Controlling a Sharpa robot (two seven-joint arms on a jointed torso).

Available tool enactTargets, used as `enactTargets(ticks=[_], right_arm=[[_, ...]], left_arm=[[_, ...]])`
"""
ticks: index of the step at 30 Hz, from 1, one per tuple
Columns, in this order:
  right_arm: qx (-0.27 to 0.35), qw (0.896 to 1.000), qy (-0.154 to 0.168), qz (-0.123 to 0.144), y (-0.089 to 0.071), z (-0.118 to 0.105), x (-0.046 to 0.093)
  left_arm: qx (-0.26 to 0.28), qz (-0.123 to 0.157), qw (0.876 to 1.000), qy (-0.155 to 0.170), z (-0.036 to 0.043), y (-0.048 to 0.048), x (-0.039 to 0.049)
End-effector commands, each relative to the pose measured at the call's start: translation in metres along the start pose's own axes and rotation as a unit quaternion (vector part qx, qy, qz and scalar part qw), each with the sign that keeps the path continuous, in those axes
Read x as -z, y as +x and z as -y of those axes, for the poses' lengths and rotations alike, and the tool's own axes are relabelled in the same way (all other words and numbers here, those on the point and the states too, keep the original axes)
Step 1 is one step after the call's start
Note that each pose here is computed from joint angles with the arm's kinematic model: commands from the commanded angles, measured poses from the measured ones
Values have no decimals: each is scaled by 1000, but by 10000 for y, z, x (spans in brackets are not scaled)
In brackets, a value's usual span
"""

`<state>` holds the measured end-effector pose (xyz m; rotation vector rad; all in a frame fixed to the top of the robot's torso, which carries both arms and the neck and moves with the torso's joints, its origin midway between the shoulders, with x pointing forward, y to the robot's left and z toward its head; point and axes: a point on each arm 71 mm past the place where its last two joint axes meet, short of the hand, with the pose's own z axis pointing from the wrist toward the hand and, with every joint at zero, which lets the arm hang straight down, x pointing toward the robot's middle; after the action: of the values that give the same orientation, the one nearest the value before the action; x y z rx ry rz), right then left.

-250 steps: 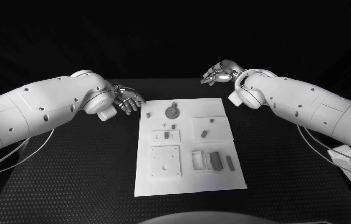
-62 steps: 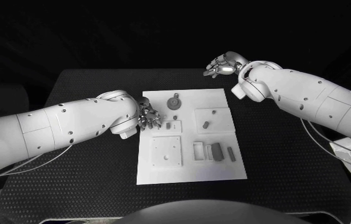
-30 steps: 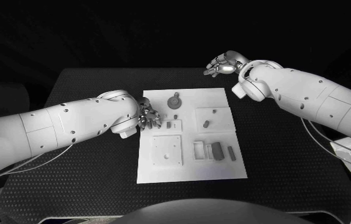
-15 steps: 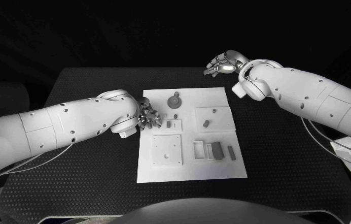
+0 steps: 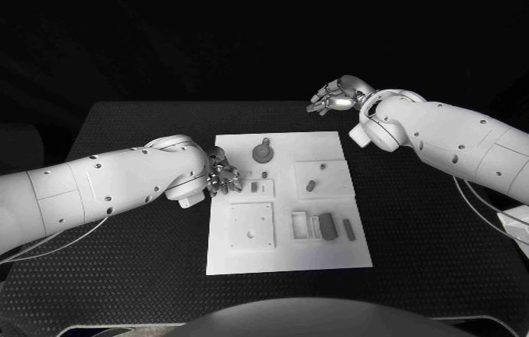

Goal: Assemble the parts on the task board

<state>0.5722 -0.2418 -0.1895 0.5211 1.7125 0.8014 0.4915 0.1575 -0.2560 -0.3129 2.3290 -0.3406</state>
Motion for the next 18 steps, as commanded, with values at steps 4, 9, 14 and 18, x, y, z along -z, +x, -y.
enactTargets(ticks=[4,9,14,18], right_arm=[[1,1000,-6,-5,14,-10,-1],[1,1000,-5,-5,13,-7,-1],[1,1000,-5,-5,14,-6,0],[1,1000,-5,-5,14,-5,0]], left_arm=[[-8,-15,1000,-5,-34,35,-12],[-3,-18,1000,-6,-52,32,-14],[-4,-20,1000,-6,-57,28,-19],[-4,-20,1000,-6,-50,29,-23]])
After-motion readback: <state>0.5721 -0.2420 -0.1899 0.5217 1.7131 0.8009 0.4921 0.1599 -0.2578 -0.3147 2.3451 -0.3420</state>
